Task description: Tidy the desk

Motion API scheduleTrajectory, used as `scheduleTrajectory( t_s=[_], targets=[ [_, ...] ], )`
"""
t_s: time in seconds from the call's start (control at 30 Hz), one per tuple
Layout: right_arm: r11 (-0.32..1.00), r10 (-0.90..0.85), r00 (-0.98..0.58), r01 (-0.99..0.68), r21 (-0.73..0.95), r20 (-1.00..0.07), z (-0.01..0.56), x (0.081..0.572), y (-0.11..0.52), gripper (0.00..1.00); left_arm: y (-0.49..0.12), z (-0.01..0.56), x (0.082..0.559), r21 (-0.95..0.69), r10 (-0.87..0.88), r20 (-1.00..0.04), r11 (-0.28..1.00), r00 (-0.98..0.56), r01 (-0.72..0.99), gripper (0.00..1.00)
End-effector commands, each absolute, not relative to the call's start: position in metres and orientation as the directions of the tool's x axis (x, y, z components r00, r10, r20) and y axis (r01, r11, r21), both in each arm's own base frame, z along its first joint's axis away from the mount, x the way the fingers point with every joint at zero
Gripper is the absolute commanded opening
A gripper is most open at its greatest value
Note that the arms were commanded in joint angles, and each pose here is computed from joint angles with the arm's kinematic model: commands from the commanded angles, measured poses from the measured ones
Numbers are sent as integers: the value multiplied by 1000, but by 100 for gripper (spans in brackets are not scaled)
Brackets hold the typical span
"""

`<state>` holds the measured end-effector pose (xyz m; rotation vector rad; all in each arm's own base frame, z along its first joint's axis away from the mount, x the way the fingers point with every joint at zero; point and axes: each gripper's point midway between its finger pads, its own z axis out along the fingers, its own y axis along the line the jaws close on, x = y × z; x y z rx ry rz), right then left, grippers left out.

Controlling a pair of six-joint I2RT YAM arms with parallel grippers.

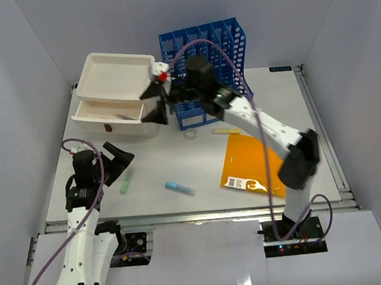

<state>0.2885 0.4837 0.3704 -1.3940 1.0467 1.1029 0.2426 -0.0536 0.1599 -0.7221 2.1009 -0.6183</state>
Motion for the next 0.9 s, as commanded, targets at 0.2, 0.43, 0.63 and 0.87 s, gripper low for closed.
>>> scheduleTrajectory(
  t_s=[0.2, 0.43, 0.63, 0.87],
  targets=[
    [-349, 6, 98, -932, -94, -995, 331, 150, 267, 84, 1, 160, 278, -394, -522, -711, 851, -471, -348, 97],
    [-202, 3, 234, -952, -229, -972, 260, 128, 224, 86, 23, 149, 299, -186, -281, -791, 957, -543, -224, 98],
    [-188, 22, 250, -950, -249, -968, 245, 130, 213, 85, 35, 129, 309, -102, -152, -797, 988, -585, -117, 92],
    [-162, 20, 257, -953, -257, -966, 246, 131, 208, 86, 55, 102, 303, 108, 83, -766, 994, -637, -1, 88]
  ],
)
